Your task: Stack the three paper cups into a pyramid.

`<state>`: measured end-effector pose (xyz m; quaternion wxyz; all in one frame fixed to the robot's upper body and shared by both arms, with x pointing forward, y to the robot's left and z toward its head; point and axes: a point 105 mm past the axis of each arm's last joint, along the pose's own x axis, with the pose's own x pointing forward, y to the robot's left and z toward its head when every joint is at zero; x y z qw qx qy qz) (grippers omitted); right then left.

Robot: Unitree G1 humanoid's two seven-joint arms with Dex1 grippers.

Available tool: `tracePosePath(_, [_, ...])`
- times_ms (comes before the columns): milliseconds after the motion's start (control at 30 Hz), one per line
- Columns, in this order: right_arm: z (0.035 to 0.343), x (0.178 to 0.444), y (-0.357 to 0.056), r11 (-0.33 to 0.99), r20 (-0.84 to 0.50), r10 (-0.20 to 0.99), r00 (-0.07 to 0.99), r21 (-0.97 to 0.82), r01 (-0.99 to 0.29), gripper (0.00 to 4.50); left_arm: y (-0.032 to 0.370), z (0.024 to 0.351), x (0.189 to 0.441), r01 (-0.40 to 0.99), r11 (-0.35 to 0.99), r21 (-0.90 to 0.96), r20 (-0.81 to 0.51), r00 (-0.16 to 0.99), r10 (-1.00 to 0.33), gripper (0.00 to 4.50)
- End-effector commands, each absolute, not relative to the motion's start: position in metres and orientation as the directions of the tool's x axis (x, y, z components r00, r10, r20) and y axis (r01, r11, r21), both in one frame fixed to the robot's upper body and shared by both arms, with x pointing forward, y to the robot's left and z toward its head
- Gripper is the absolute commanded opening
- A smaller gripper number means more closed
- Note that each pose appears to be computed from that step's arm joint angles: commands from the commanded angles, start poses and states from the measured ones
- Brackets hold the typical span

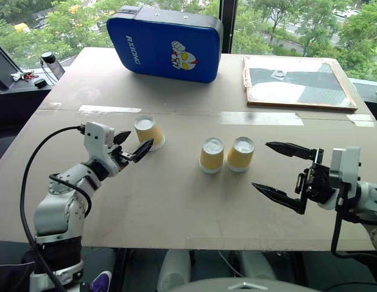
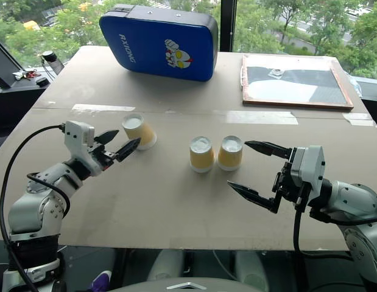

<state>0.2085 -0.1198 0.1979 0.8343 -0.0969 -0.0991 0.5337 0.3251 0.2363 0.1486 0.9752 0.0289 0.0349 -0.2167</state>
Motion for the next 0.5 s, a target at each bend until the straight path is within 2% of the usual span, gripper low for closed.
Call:
tracePosePath(33, [0.207,0.202,-0.119,0.421,0.073,0.905,0.42,-0.304,-0.855,4.5,0.237,0.159,0.341,0.407,0.909,0.093,-0.054,0.913,-0.404,4.45])
tracePosePath(200, [0.207,0.199,-0.12,0.443,0.069,0.893,0.445,-0.302,-0.844,4.5,0.233,0.163,0.354,0.411,0.905,0.111,-0.035,0.912,-0.409,4.45])
tracePosePath(300, [0.206,0.197,-0.122,0.454,0.066,0.887,0.456,-0.301,-0.839,4.5,0.23,0.164,0.356,0.422,0.898,0.12,-0.03,0.906,-0.422,3.76])
tracePosePath(400, [0.205,0.196,-0.122,0.46,0.067,0.884,0.463,-0.299,-0.836,4.5,0.228,0.167,0.355,0.44,0.889,0.128,-0.019,0.897,-0.441,2.5])
tracePosePath(500, [0.205,0.197,-0.122,0.469,0.068,0.879,0.472,-0.297,-0.832,4.5,0.225,0.174,0.352,0.466,0.871,0.157,-0.004,0.882,-0.471,2.4])
